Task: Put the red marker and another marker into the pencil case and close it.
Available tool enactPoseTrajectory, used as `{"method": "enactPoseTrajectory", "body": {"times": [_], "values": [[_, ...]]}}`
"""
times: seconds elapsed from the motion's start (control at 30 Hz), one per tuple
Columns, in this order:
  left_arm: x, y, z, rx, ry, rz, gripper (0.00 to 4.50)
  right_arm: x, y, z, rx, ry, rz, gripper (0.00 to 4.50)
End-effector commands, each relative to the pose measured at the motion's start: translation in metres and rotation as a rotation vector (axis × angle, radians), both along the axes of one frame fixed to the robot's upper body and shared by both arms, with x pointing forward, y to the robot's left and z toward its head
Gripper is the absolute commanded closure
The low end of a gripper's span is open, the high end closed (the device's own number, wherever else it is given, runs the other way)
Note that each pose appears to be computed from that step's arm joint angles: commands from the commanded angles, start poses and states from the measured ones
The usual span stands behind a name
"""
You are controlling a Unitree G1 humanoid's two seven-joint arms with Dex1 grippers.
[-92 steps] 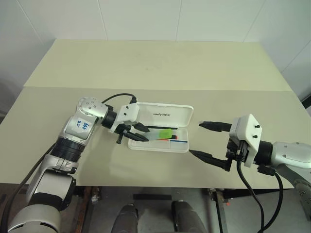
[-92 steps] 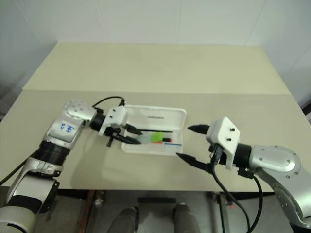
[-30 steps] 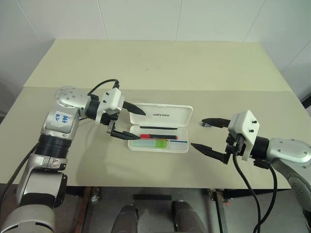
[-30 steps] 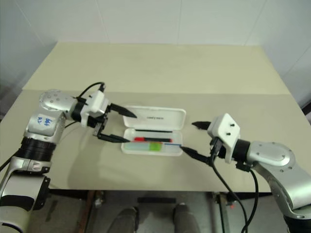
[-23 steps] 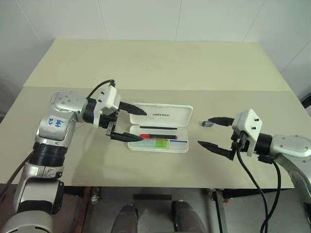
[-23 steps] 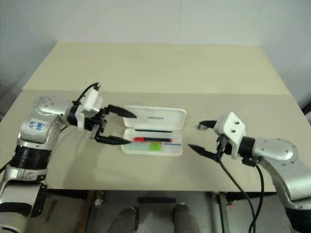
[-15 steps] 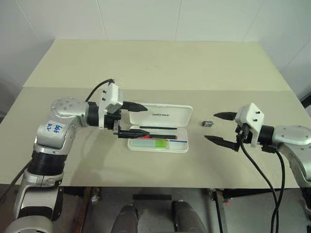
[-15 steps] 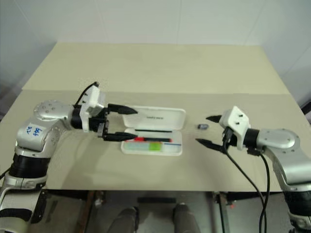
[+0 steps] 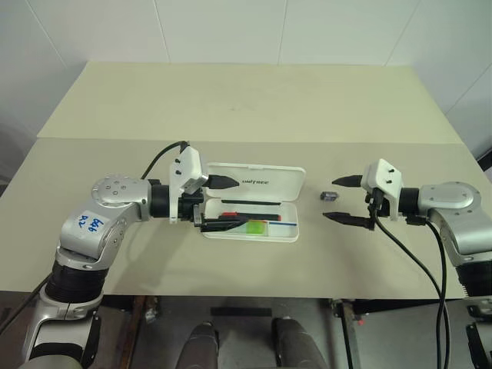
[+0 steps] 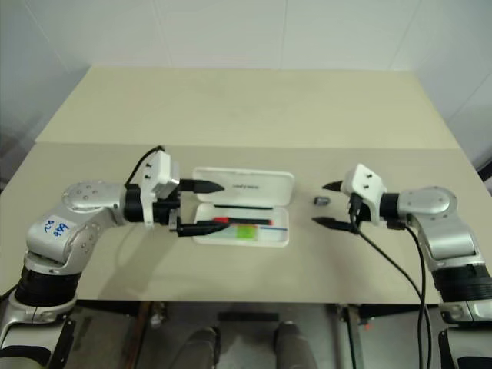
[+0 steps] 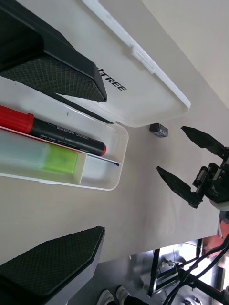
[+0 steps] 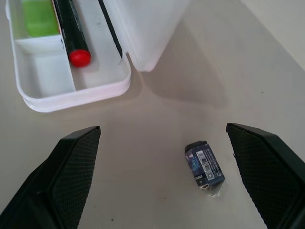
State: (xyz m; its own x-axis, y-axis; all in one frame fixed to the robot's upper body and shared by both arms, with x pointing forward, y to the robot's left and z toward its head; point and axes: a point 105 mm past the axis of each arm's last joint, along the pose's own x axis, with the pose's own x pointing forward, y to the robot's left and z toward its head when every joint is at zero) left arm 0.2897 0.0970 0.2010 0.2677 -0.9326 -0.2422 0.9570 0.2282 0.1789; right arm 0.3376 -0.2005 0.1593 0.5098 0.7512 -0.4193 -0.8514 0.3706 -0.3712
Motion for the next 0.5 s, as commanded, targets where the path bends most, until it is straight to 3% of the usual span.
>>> {"method": "enactPoseTrajectory", "body": {"times": [0.03, 0.27, 0.5], "values": [[-0.006, -0.001, 0.007, -0.003, -0.040, -0.012, 0.02, 0.007, -0.003, 0.006, -0.018, -0.033, 0.016, 0.00], [-0.008, -0.003, 0.004, -0.006, -0.038, -0.009, 0.02, 0.030, -0.011, 0.011, -0.051, -0.054, -0.007, 0.00], [-0.007, -0.003, 0.004, -0.008, -0.042, -0.005, 0.02, 0.036, -0.009, 0.003, -0.088, -0.015, 0.033, 0.00]]}}
